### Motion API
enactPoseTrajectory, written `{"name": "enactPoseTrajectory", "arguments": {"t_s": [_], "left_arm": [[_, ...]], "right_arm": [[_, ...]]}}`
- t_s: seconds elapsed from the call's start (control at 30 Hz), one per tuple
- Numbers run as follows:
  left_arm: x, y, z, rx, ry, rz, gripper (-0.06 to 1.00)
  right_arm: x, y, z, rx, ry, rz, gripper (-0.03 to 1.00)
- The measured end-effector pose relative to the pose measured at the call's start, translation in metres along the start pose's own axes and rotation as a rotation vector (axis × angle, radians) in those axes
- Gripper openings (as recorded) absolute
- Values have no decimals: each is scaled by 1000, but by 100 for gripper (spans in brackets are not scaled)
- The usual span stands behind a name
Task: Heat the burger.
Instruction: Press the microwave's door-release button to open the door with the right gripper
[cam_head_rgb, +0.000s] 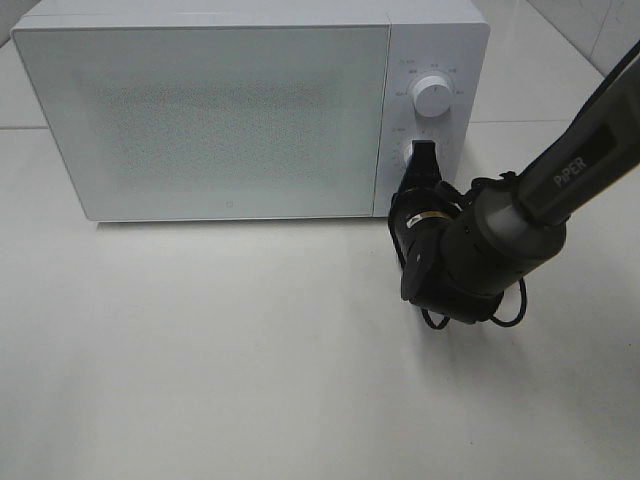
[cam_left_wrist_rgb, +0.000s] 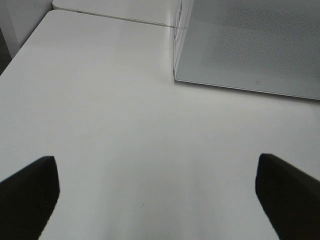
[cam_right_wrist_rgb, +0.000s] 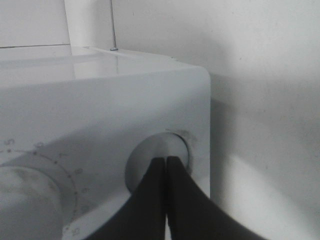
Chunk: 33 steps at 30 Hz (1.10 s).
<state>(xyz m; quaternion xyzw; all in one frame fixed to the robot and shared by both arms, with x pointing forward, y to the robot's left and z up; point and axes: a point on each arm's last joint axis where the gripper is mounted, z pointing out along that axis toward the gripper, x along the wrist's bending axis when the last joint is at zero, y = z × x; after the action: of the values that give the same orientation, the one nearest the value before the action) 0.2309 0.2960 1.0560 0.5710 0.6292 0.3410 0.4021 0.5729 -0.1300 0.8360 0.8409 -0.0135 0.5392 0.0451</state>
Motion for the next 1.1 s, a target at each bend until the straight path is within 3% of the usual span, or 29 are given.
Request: {"name": "enactPoseTrajectory", "arguments": {"t_s": [1.1], "left_arm": [[0,0,0,0,0,1,99]], "right_arm": [[10,-4,12,-84,9,47,2]]}}
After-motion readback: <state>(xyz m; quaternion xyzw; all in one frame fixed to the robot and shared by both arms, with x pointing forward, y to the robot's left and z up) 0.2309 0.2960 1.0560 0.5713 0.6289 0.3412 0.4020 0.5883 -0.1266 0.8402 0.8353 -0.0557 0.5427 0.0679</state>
